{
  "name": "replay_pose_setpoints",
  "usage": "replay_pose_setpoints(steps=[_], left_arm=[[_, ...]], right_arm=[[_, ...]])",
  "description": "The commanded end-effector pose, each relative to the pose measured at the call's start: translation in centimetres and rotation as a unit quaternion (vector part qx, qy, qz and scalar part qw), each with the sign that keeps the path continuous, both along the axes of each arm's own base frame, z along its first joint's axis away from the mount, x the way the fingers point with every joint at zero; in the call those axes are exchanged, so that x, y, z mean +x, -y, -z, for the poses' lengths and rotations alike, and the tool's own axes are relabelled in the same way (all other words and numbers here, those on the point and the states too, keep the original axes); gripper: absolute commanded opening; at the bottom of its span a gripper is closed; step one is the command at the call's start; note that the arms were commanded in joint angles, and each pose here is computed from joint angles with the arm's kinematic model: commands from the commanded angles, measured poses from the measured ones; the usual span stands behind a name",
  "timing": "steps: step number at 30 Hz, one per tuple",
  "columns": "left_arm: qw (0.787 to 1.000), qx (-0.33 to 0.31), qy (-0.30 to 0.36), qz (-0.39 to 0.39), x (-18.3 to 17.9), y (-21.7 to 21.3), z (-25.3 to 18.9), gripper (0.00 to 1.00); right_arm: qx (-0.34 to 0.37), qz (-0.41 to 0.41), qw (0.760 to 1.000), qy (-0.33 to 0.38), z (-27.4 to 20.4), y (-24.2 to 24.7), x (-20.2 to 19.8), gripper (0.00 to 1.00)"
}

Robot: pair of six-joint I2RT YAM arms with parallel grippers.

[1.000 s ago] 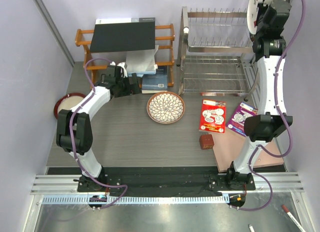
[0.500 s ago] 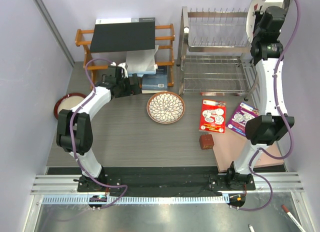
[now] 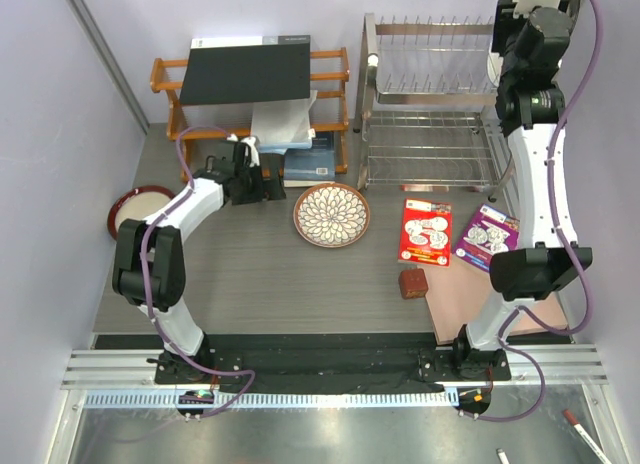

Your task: Load the plates into the dish rack

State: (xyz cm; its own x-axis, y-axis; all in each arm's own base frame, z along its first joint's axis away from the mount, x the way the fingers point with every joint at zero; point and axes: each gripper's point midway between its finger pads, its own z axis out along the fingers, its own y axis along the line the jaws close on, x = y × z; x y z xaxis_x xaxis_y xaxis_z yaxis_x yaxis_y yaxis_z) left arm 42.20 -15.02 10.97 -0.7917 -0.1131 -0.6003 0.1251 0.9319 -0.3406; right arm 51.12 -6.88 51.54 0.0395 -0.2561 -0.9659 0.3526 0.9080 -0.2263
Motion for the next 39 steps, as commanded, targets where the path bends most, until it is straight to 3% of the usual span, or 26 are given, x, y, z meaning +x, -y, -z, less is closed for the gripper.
replay_pose_setpoints(steps=[1, 5, 10, 13, 19, 20, 23, 24, 28, 32, 39], left_arm=[[0.997, -0.061, -0.037, 0.013, -2.3, 2.6, 0.1, 1.0], [0.993, -0.088, -0.076, 0.016, -3.4, 4.3, 1.9, 1.0], [0.99, -0.1, -0.087, 0.04, -4.1, 7.0, 3.1, 0.93], [0.988, -0.109, -0.108, 0.033, -3.9, 7.7, 4.7, 0.84], [0.987, -0.094, -0.132, 0.007, -3.4, 7.3, 7.1, 0.8], [0.986, -0.095, -0.137, 0.004, -3.5, 7.2, 7.3, 0.79], [0.984, -0.105, -0.147, 0.003, -4.0, 7.5, 7.7, 0.79], [0.983, -0.109, -0.145, 0.005, -4.0, 7.6, 7.6, 0.79], [0.98, -0.124, -0.153, 0.025, -5.3, 7.9, 7.9, 0.75], [0.98, -0.144, -0.136, 0.026, -5.7, 8.2, 7.6, 0.45], [0.978, -0.15, -0.142, 0.02, -6.6, 8.0, 8.1, 0.34]], right_arm=[[-0.02, -0.008, 0.995, 0.097, -8.1, -1.5, -4.9, 0.62], [-0.023, 0.003, 0.993, 0.112, -9.4, -1.3, -6.8, 0.61], [-0.009, -0.019, 0.993, 0.118, -9.5, -2.1, -9.1, 0.61], [0.006, -0.043, 0.993, 0.106, -8.2, -3.1, -9.8, 0.61], [0.072, -0.102, 0.99, 0.062, -4.2, -5.2, -11.8, 0.58], [0.087, -0.111, 0.99, 0.028, -1.5, -5.8, -11.6, 0.57], [0.153, -0.178, 0.971, -0.035, 3.9, -8.7, -13.0, 0.55], [0.163, -0.243, 0.954, -0.063, 5.4, -11.2, -13.8, 0.55], [0.232, -0.334, 0.895, -0.186, 14.7, -15.7, -16.9, 0.56], [0.271, -0.32, 0.866, -0.274, 22.9, -16.8, -18.1, 0.56], [0.3, -0.33, 0.828, -0.34, 29.4, -19.2, -18.6, 0.56]])
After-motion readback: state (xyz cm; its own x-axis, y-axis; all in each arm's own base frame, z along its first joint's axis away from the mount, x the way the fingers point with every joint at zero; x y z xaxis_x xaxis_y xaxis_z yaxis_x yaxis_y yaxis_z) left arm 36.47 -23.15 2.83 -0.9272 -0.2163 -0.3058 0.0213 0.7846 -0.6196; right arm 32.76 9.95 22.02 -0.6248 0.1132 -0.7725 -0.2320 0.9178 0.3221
